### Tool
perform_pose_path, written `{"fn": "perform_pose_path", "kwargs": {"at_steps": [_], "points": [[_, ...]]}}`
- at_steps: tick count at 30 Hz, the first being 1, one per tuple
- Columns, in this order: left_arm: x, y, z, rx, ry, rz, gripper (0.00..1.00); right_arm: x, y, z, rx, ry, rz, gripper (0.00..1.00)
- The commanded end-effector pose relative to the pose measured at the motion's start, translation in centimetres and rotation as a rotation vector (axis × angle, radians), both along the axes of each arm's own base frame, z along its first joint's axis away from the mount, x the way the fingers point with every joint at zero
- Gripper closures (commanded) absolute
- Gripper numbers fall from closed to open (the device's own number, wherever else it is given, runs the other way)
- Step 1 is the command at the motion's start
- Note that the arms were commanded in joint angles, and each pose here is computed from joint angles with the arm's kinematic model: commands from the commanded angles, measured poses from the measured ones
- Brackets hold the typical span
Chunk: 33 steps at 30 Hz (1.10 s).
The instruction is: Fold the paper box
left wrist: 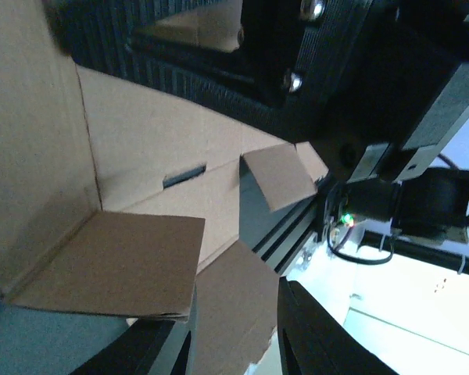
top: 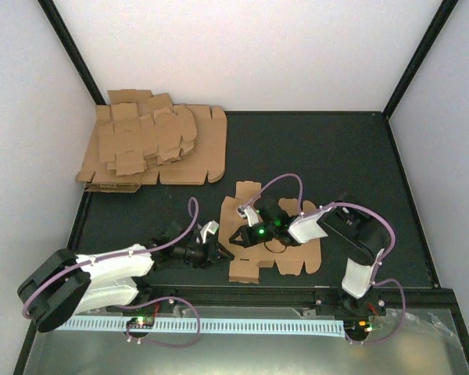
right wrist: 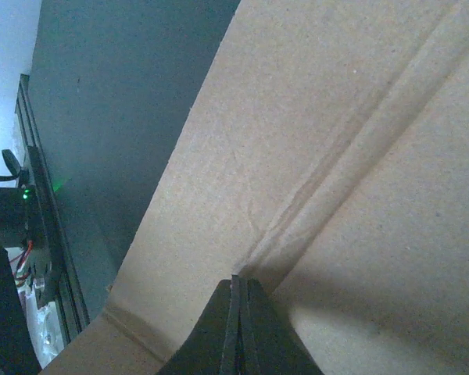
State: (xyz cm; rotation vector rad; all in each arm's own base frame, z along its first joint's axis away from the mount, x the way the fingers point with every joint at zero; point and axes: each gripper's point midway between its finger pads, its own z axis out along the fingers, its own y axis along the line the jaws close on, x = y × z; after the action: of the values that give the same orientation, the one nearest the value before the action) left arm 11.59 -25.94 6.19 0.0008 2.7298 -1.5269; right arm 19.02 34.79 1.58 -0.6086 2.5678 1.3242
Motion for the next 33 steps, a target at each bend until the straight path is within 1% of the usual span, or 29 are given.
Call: {"fn": "perform_pose_path", "kwargs": {"at_steps": [1,8,14,17,22,25,29,33], "points": [[1.8,-0.6,0.6,-0.028,-0.042,0.080,0.69,0.3,0.1,-0.3,0.000,0.011,-0.009,0.98],[3.6,-0.4,-0.4,0.007,-0.031,0.181,0.69,0.2,-0.2,-0.3,0.001,0.010,-0.016,0.98],[4.8,0.9,-1.8,0.087,-0.007,0.296,0.65,0.3,-0.4,0.0,0.003,-0.007,-0.027,0.98],[5.2,1.8,-3.0,0.148,0.022,0.349,0.65,0.3,-0.6,0.1,0.003,-0.011,-0.031,0.98],[5.7,1.6,-3.6,0.156,0.031,0.354,0.65,0.2,-0.6,0.0,0.005,-0.008,-0.030,0.98],[5.7,1.7,-4.6,0.191,0.047,0.351,0.65,0.2,-0.7,0.2,0.005,-0.019,-0.035,0.98],[5.7,1.9,-4.9,0.205,0.046,0.347,0.66,0.8,-1.2,1.5,-0.009,-0.072,-0.057,0.98],[5.9,2.0,-4.2,0.227,0.011,0.334,0.65,1.2,-1.8,3.5,-0.044,-0.138,-0.058,0.98]]}}
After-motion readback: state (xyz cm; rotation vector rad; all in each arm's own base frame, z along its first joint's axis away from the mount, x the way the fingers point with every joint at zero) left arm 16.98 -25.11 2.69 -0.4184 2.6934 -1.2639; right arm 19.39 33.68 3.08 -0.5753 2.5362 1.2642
